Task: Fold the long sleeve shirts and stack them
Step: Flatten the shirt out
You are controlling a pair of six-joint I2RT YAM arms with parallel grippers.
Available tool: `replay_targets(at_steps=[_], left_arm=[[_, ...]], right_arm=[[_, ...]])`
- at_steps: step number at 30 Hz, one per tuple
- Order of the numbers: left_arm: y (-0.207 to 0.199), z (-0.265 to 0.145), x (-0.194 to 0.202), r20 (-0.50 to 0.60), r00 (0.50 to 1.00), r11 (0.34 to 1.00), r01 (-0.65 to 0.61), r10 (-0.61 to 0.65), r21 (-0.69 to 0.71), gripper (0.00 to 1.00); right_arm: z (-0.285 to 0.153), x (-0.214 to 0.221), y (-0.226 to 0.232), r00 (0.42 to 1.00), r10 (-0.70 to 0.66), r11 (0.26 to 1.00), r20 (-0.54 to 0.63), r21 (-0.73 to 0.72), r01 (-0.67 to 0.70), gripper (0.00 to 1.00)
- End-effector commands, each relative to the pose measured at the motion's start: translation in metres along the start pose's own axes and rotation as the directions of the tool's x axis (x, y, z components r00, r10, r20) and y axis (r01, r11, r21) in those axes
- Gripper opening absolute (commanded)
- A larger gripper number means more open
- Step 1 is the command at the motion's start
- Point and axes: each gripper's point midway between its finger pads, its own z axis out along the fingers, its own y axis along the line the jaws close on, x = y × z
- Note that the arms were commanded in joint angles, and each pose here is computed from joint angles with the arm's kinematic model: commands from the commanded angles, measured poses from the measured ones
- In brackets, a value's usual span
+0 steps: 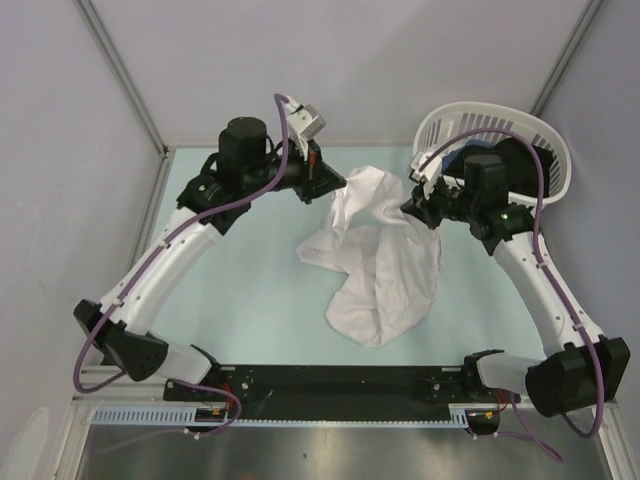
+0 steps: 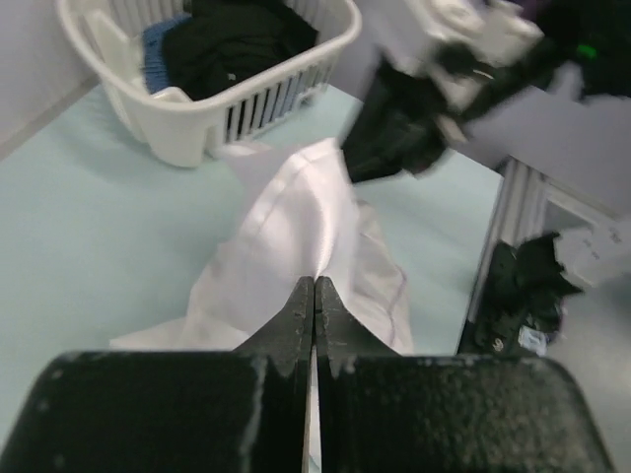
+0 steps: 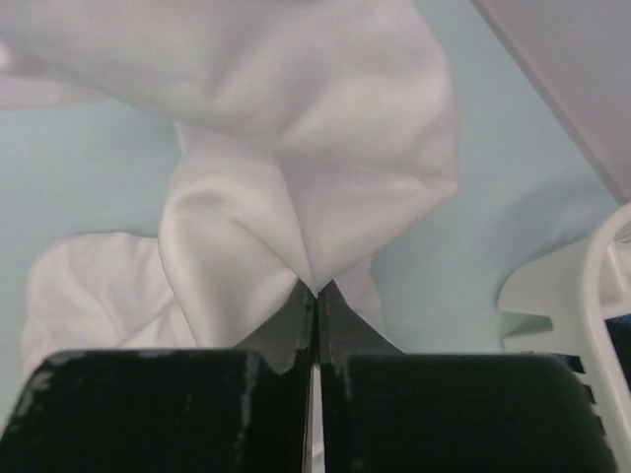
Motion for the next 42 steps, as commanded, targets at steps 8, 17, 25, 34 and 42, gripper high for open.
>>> replay_targets(at_steps=[8, 17, 25, 34, 42], left_arm=[[0.149, 0.019, 0.034, 0.032, 0.983, 0.870, 0.176, -0.182, -0.461, 0.37], [0.028, -0.009, 0.235, -0.420, 0.904, 0.995, -0.041, 0.074, 0.086, 0.89], [0.020, 0.030, 0.331, -0.622, 0.783, 0.997, 0.050, -0.004, 0.056, 0.89], [0.014, 0.065, 0.371, -0.677, 0.727, 0.991, 0.131, -0.112, -0.023, 0.70], [0.084, 0.022, 0.302, -0.554, 0.786, 0.962, 0.238, -0.272, -0.135, 0.00]], right_arm=[[-0.061, -0.013, 0.013, 0.980, 0.181, 0.976, 0.084, 0.105, -0.189, 0.00], [-0.077, -0.022, 0.004, 0.925, 0.335, 0.922, 0.176, 0.142, -0.361, 0.00], [-0.081, -0.036, -0.004, 0.915, 0.354, 0.908, 0.195, 0.164, -0.386, 0.00], [-0.085, -0.041, -0.005, 0.909, 0.367, 0.898, 0.196, 0.179, -0.401, 0.00], [-0.070, -0.044, -0.018, 0.893, 0.391, 0.883, 0.222, 0.183, -0.432, 0.00]])
